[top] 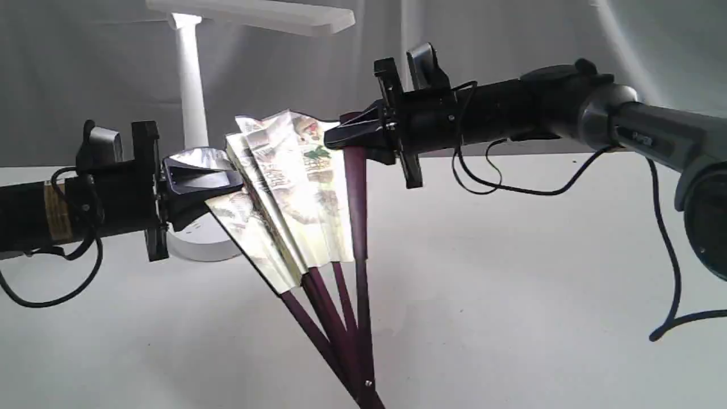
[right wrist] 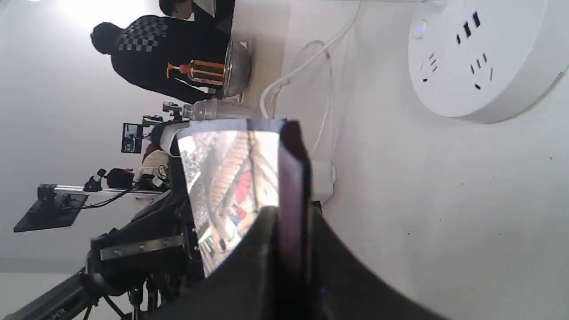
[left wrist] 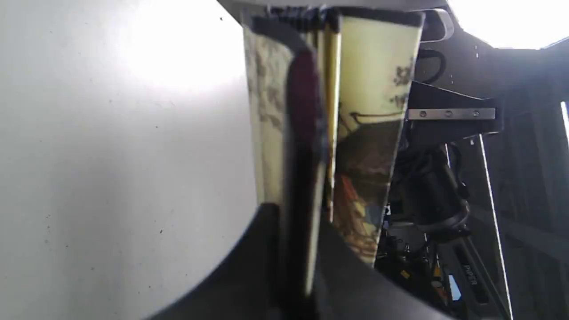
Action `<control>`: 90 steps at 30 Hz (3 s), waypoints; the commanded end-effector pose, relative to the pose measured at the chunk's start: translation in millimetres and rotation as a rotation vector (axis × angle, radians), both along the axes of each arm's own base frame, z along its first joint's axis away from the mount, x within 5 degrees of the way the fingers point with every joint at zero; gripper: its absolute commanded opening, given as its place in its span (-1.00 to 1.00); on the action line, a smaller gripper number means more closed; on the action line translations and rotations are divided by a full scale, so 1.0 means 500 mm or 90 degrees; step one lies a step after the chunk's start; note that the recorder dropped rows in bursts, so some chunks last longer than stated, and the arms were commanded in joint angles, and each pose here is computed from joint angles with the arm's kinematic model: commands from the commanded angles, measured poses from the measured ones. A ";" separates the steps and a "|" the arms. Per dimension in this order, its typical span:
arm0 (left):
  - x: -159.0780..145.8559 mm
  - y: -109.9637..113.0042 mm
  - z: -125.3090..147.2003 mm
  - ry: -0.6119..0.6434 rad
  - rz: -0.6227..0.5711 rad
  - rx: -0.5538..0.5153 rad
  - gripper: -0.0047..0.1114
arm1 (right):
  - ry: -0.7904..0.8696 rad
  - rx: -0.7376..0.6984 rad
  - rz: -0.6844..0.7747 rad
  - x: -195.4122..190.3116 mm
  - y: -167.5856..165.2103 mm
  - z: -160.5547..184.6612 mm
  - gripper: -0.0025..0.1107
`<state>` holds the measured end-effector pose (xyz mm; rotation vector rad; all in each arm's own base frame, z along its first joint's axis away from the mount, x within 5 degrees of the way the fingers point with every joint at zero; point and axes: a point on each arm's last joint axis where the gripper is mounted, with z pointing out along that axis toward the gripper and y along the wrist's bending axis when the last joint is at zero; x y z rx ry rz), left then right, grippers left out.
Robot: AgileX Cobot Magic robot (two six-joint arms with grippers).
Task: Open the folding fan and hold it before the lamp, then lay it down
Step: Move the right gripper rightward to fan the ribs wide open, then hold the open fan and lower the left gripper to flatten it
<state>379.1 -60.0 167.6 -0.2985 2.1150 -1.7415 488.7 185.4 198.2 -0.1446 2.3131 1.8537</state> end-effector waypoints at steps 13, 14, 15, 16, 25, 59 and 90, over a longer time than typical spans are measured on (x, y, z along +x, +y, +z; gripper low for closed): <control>-0.007 -0.005 0.006 0.006 -0.017 -0.003 -0.92 | 0.006 0.057 -0.113 0.046 -0.118 0.021 -0.96; -0.006 -0.005 0.007 0.006 -0.015 -0.005 -0.92 | 0.006 0.059 -0.117 0.048 -0.124 0.021 -0.96; -0.006 -0.005 0.007 0.006 -0.014 -0.005 -0.92 | 0.005 0.060 -0.120 0.049 -0.128 0.024 -0.96; -0.004 -0.004 0.007 0.007 -0.007 -0.005 -0.92 | 0.003 0.061 -0.123 0.049 -0.133 0.026 -0.96; 0.002 0.043 0.007 0.007 0.033 -0.005 -0.92 | -0.001 0.077 -0.170 0.063 -0.203 0.034 -0.96; 0.002 0.066 0.005 0.007 0.045 -0.001 -0.92 | -0.010 0.130 -0.321 0.079 -0.430 0.049 -0.96; -0.026 0.060 -0.022 0.040 0.027 0.007 -0.92 | 0.010 0.112 -0.377 0.067 -0.528 0.041 -0.96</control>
